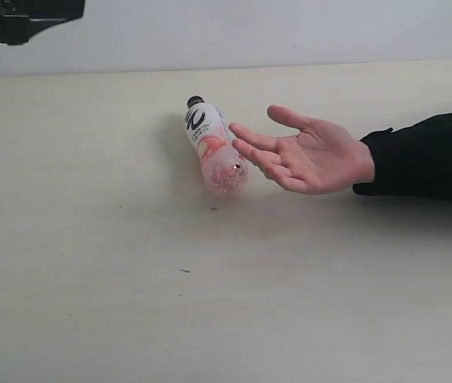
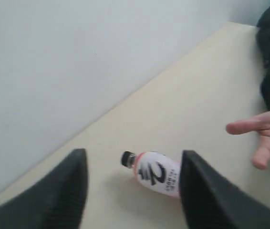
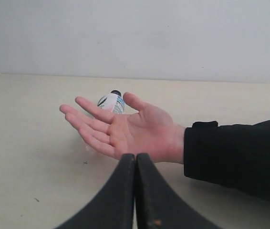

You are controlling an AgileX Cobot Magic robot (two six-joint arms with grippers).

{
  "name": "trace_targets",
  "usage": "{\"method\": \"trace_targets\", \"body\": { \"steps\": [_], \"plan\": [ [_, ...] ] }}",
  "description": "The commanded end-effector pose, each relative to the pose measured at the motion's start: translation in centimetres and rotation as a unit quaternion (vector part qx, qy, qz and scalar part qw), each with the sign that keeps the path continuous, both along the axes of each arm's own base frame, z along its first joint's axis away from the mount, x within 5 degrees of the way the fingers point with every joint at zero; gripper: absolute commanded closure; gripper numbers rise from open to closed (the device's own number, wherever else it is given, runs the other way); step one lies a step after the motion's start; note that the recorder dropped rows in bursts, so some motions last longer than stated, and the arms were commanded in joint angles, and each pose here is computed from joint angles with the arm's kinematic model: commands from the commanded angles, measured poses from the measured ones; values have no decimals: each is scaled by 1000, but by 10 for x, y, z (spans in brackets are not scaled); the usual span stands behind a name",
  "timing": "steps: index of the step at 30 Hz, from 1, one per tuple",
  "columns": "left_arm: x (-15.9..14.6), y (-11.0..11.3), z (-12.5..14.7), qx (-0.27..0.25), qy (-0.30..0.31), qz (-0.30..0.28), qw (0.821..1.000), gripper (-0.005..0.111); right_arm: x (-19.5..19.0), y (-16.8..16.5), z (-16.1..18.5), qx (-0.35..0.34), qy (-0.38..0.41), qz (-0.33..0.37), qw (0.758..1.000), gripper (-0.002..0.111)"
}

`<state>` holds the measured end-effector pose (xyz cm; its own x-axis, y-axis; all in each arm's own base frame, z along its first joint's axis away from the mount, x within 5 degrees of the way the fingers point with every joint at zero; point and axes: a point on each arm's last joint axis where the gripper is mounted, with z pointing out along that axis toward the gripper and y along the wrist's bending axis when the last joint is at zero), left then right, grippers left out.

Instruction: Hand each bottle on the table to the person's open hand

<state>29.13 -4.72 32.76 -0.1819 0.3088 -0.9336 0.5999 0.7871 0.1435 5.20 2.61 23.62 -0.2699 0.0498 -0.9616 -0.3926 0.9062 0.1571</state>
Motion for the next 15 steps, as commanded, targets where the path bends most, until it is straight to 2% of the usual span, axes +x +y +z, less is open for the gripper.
{"method": "trace_targets", "body": {
  "steps": [1, 2, 4, 6, 10, 13, 15],
  "plan": [
    [1, 9, 11, 46, -47, 51, 997, 95, 0, 0, 0, -1, -6, 0, 1000, 108],
    [2, 9, 11, 51, -50, 54, 996, 107, 0, 0, 0, -1, -6, 0, 1000, 108],
    [2, 10, 11, 50, -50, 62, 996, 103, 0, 0, 0, -1, -6, 0, 1000, 108],
    [6, 9, 11, 27, -38, 107, 993, 98, 0, 0, 0, -1, -6, 0, 1000, 108],
    [13, 1, 9, 1, -34, 215, 976, 83, 0, 0, 0, -1, -6, 0, 1000, 108],
    [15, -24, 4, 19, -43, 227, 973, 72, 0, 0, 0, -1, -6, 0, 1000, 108],
    [17, -42, 2, 10, -39, 237, 971, 61, 0, 0, 0, -1, -6, 0, 1000, 108]
  ]
}}
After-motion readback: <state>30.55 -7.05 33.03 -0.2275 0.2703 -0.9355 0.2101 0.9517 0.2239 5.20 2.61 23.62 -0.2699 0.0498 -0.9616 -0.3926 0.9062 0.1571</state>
